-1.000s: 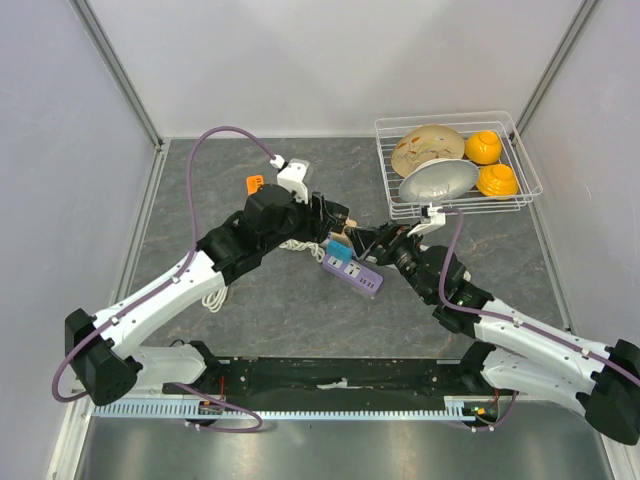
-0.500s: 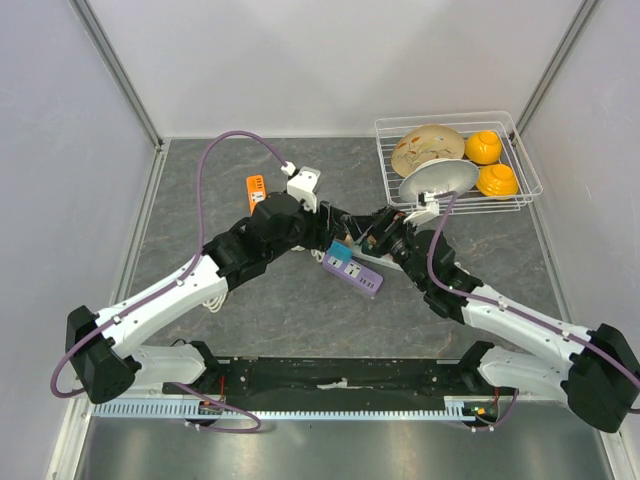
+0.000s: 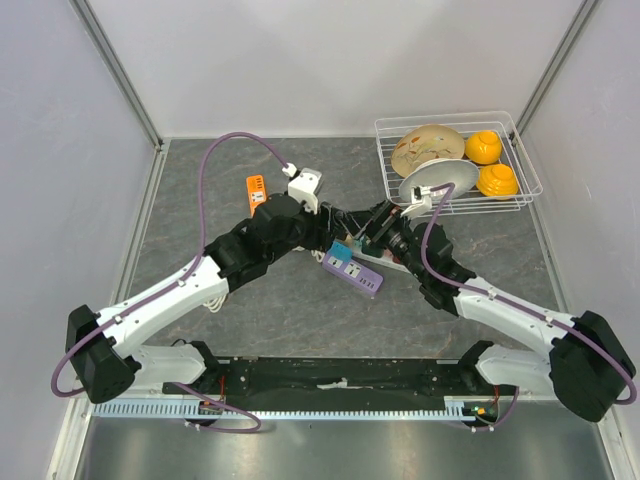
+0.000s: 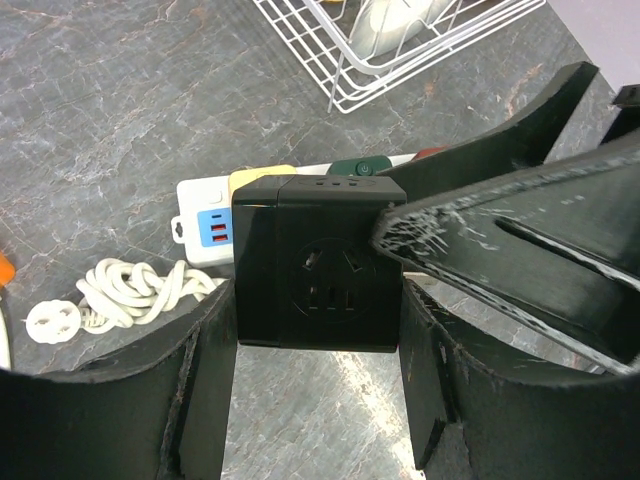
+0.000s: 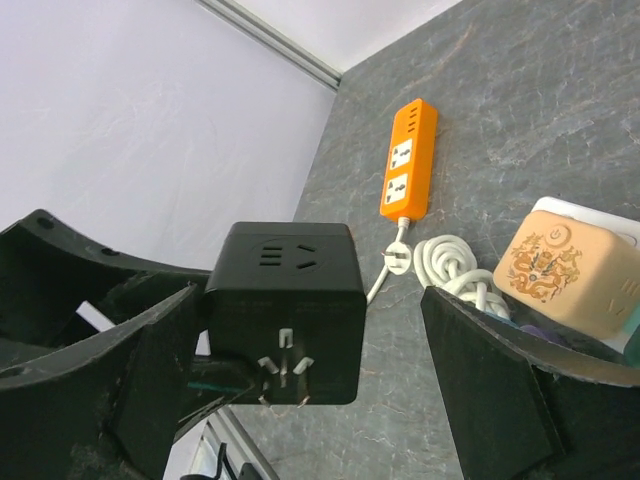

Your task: Insert the plug

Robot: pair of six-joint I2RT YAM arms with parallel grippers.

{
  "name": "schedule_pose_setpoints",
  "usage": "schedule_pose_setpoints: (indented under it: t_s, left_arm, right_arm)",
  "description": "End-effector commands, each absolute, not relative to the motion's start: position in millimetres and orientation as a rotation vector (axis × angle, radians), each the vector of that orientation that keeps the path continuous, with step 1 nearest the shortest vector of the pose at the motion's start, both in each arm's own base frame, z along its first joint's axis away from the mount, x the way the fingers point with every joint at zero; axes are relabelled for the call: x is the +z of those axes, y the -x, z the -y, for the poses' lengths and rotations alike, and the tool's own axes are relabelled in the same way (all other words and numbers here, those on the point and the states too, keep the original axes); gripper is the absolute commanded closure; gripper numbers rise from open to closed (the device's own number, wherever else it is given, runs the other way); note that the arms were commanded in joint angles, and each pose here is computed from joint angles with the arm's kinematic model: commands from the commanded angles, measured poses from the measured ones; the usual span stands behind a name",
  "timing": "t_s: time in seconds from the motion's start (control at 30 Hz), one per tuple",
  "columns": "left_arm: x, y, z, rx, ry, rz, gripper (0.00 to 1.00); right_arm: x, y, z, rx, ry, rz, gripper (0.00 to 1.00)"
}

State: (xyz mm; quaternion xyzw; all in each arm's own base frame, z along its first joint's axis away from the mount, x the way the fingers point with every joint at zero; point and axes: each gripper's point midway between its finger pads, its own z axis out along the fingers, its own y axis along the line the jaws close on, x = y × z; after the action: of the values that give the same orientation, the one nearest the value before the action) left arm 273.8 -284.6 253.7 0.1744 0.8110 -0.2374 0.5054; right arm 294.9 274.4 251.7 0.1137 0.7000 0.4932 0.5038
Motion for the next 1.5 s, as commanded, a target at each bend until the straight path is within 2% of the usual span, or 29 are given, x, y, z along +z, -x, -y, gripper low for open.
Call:
schedule_pose_setpoints:
  t_s: [0.0, 0.13, 0.23, 0.27, 0.33, 0.4, 0.43, 0.47, 0.5, 0.53, 0.57, 0.6, 0.63, 0.7, 0.8, 1.07, 1.47]
  left_arm:
    - [287, -279, 290, -0.609, -0.414, -1.824, 0.98]
    - [283, -277, 292, -0.61, -0.438, -1.825, 0.98]
    - [282, -277, 293, -0.606, -0.449, -1.819, 0.98]
    - [281, -276, 294, -0.605, -0.452, -1.819, 0.98]
    - [281, -277, 293, -0.598, -0.457, -1.817, 0.98]
    - [279, -278, 293, -0.588, -0.457, -1.82, 0.95]
    - [280, -278, 292, -0.588, -0.457, -1.82, 0.88]
    - [280, -279, 291, -0.583, -0.455, -1.82, 0.83]
    - [280, -278, 290, -0.577, -0.451, -1.821, 0.7]
    - [281, -279, 288, -0.575, -0.439, -1.821, 0.63]
    - [281, -278, 286, -0.573, -0.433, -1.822, 0.55]
    - [282, -278, 284, -0.572, -0.427, -1.82, 0.48]
    - [283, -277, 283, -0.574, -0.424, -1.821, 0.33]
    - [287, -273, 283, -0.602, -0.433, -1.817, 0.16]
    - [291, -267, 281, -0.656, -0.457, -1.818, 0.07]
    - [306, -245, 271, -1.048, -0.512, -1.784, 0.03]
    - [329, -226, 274, -1.356, -0.531, -1.687, 0.03]
  right_arm:
    - [260, -296, -282, 1.3, -0.277, -1.66, 0.02]
    - [256, -295, -291, 1.336, -0.249, -1.684, 0.03]
    - [254, -294, -295, 1.355, -0.238, -1.697, 0.1]
    - [254, -293, -295, 1.358, -0.234, -1.698, 0.18]
    - [254, -292, -296, 1.371, -0.23, -1.701, 0.25]
    - [254, -291, -296, 1.372, -0.224, -1.702, 0.42]
    - [252, -290, -295, 1.371, -0.221, -1.704, 0.51]
    - [252, -291, -293, 1.367, -0.223, -1.704, 0.67]
    - [248, -290, -292, 1.363, -0.225, -1.714, 0.75]
    - [249, -289, -290, 1.363, -0.221, -1.709, 0.81]
    - [248, -290, -286, 1.356, -0.225, -1.708, 0.92]
    - [248, -291, -284, 1.353, -0.224, -1.704, 0.97]
    - [248, -289, -282, 1.355, -0.216, -1.702, 1.0]
    - [248, -291, -276, 1.359, -0.213, -1.69, 1.0]
    - [255, -290, -270, 1.386, -0.184, -1.658, 1.0]
    - [289, -280, -255, 1.477, -0.072, -1.495, 1.0]
    - [345, -245, -264, 1.671, 0.149, -1.292, 1.0]
